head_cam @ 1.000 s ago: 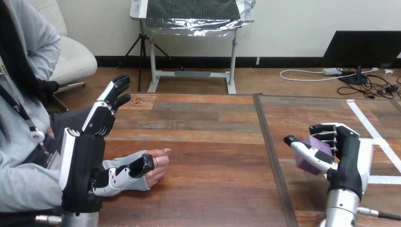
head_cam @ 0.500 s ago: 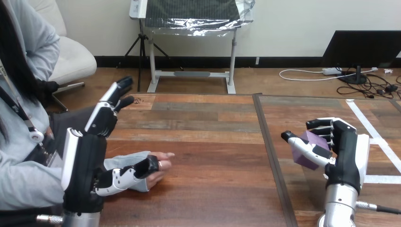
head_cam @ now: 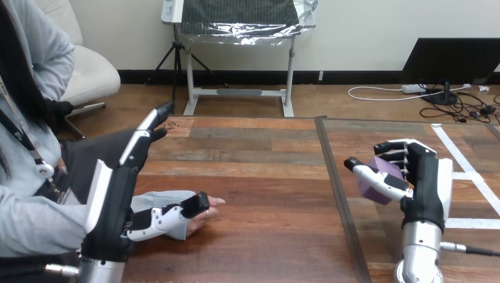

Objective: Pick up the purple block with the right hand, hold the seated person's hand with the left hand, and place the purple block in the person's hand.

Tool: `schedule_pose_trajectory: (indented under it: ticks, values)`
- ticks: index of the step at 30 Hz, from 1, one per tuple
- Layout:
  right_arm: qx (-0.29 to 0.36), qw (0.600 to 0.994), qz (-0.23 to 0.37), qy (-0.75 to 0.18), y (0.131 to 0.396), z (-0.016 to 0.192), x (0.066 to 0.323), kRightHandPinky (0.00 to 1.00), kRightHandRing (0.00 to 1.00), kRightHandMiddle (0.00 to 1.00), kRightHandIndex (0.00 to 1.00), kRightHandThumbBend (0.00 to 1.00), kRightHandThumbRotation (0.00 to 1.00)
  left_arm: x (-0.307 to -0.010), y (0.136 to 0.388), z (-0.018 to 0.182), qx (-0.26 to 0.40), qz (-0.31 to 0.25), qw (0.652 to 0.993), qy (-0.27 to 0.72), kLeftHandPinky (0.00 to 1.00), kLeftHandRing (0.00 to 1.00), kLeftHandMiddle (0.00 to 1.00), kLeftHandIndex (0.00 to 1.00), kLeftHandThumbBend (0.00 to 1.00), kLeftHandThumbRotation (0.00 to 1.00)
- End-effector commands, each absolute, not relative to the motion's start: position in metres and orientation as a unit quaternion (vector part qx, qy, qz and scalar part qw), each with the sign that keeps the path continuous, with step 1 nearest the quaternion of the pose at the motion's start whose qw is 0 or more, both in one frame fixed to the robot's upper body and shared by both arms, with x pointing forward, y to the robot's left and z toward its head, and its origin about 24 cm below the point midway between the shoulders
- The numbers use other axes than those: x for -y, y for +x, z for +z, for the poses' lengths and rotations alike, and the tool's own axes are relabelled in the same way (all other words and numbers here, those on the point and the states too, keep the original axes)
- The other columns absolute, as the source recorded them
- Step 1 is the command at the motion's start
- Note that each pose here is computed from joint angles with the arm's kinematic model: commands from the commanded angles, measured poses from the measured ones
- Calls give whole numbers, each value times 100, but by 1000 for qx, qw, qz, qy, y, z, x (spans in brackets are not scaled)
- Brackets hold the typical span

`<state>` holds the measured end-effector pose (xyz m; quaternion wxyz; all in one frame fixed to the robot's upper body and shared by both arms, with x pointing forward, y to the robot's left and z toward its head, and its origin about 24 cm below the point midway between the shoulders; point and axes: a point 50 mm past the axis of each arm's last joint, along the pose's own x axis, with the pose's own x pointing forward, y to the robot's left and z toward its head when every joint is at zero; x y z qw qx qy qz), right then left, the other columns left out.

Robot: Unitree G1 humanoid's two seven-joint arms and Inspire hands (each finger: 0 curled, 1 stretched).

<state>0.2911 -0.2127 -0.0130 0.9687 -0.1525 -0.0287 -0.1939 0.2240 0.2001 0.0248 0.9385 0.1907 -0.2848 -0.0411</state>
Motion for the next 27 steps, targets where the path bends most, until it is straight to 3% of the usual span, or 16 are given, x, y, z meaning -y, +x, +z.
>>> schedule_pose_trajectory:
  ticks: [1, 27]
  values:
    - [101, 969, -184, -129, 319, 23, 201, 31, 36, 42, 46, 84, 0, -209, 230, 40, 300, -30, 923, 238, 89, 94, 93, 92, 100, 64]
    - [118, 975, -157, -101, 327, 32, 189, 31, 36, 42, 46, 84, 0, -235, 244, 40, 217, -50, 892, 393, 93, 95, 93, 93, 100, 52]
